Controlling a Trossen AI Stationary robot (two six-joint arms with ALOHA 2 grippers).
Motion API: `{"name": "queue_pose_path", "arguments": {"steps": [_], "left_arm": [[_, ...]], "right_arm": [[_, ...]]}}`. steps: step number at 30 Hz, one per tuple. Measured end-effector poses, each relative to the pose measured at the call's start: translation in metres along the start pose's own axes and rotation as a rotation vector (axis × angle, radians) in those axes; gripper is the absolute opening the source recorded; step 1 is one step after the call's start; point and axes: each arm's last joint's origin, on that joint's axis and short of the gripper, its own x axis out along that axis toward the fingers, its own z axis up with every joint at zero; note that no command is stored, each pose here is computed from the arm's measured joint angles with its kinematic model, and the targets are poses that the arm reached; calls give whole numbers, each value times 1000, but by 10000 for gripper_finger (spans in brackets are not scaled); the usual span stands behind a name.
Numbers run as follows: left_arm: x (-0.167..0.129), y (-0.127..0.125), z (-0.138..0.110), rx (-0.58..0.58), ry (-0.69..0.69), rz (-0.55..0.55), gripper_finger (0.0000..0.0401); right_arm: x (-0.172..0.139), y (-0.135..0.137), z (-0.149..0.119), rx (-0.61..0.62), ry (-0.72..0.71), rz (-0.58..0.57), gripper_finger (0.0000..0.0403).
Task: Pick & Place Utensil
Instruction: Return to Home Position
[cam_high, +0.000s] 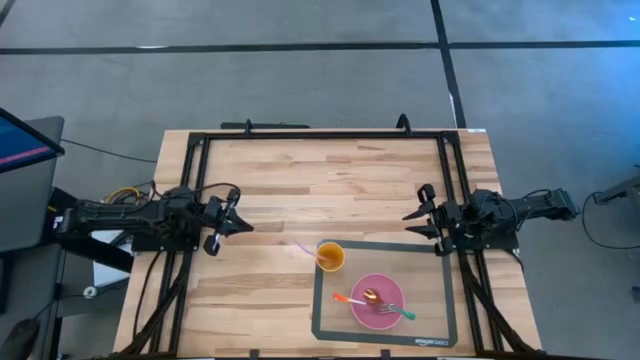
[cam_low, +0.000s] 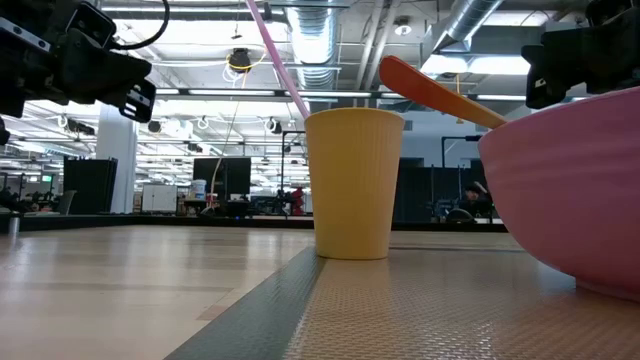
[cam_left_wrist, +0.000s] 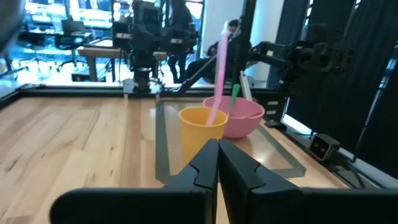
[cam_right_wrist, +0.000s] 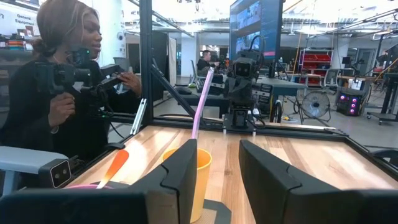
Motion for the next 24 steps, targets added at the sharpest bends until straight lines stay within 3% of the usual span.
{"name": "queue_pose_path", "arguments": {"steps": [19,24], "left_arm": [[-7,-2,8,42,-83,-51,12],[-8,-4,0,32,-12,-68,12]], "right_arm": [[0,0,0,0,0,0,113],[0,0,0,0,0,0,113]]}}
